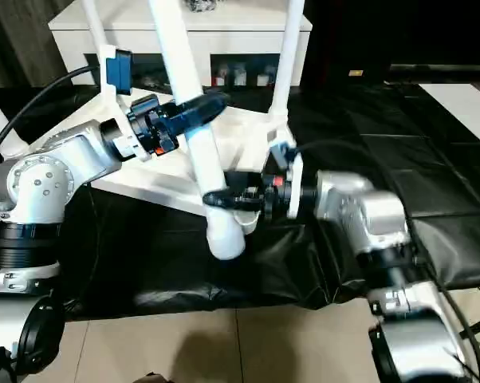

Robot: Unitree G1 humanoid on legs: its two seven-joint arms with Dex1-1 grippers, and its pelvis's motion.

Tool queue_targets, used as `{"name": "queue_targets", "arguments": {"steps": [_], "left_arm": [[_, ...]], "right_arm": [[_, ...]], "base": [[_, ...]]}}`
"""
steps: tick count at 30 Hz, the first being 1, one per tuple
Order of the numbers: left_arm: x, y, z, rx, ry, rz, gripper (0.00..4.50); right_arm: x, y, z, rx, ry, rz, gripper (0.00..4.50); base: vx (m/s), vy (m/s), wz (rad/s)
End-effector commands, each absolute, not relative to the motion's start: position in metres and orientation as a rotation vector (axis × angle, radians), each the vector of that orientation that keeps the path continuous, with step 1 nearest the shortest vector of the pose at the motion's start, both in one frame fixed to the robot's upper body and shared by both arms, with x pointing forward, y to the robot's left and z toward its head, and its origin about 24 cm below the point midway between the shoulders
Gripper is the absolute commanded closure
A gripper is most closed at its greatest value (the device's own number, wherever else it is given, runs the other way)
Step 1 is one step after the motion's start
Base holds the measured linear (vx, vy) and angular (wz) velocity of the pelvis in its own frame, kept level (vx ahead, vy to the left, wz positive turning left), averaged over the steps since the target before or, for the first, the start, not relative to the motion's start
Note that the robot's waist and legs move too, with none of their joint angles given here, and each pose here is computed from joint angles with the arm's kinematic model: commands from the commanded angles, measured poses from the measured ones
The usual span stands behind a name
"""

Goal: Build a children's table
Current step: Pick table leg

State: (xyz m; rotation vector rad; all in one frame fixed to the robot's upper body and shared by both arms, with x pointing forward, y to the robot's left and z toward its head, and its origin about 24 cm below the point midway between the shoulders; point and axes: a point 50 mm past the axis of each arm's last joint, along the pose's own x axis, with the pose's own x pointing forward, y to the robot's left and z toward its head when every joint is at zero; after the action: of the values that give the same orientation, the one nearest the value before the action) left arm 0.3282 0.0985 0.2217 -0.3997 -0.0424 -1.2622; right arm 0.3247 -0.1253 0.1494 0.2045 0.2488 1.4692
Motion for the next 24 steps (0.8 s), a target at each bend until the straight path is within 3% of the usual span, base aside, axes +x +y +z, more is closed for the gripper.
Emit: {"name": "queue_targets", "arguments": {"steps": [1, 24], "left_arm": [[0.324, 0.095, 0.225, -0.370, -0.061, -1.295, 2.75], [0.328, 0.087, 0.227, -0.296, -0.047, -1.324, 2.75]], "right_arm": [[0.327, -0.125, 0.153, 0.157, 0.270, 1.487, 1.45], [0.330, -0.114, 0.139, 0.014, 0.404, 1.572, 1.45]], "base": [[0.000, 0.000, 0.00], [0.000, 0.000, 0.00]]}}
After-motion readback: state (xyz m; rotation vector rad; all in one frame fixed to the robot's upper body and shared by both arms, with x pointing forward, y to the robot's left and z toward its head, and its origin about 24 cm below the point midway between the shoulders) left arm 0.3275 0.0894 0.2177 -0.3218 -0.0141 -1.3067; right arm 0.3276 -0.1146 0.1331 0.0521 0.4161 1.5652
